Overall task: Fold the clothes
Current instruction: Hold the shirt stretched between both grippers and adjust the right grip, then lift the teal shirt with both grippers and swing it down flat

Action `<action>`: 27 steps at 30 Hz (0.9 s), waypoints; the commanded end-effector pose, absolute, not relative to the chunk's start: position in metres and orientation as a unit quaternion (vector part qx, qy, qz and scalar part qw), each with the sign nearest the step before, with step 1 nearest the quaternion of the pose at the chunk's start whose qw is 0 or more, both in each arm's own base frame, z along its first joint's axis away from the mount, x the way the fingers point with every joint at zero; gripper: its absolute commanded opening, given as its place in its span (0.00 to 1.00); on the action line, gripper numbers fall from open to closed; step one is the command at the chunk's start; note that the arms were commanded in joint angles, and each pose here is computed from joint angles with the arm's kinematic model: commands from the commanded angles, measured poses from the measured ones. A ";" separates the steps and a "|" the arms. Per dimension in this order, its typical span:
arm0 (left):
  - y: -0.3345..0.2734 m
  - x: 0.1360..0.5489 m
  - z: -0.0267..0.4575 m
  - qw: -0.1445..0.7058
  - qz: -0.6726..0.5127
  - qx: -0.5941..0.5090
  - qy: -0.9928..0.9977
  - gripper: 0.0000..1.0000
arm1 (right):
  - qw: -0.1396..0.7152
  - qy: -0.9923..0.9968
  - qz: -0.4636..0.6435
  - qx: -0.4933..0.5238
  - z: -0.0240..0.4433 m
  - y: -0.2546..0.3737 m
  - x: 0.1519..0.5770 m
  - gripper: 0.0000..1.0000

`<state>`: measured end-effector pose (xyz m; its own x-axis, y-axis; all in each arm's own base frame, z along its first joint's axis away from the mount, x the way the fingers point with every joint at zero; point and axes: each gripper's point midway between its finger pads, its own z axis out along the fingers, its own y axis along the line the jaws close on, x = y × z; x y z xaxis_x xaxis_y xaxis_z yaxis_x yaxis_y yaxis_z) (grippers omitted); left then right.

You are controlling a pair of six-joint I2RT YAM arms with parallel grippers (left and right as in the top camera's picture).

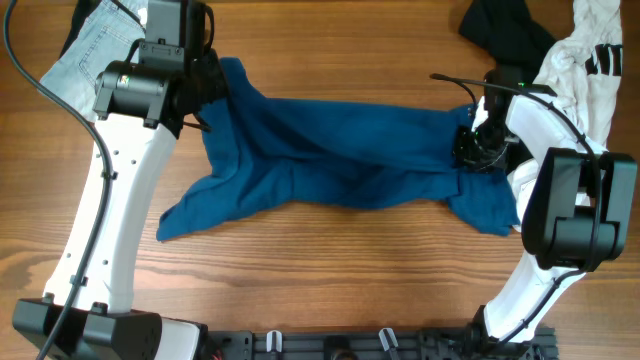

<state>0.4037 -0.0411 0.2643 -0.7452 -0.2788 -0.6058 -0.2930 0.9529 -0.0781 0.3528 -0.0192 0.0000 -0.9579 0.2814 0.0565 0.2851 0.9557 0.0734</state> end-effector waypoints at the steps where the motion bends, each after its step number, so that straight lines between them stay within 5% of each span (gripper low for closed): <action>1: -0.037 0.406 0.269 0.329 0.020 -0.153 0.932 0.04 | -0.005 -0.990 -0.033 -0.137 0.014 -0.023 0.366 0.24; 10: -0.037 0.407 0.269 0.329 0.020 -0.153 0.931 0.04 | -0.048 -0.990 -0.034 -0.124 0.036 -0.025 0.394 0.23; 14: -0.037 0.407 0.269 0.329 0.020 -0.153 0.931 0.04 | -0.055 -0.990 -0.035 -0.124 0.038 -0.026 0.398 0.04; 27: -0.023 0.419 0.287 0.377 0.057 -0.159 0.911 0.04 | -0.115 -0.985 -0.027 -0.127 0.078 -0.032 0.425 0.04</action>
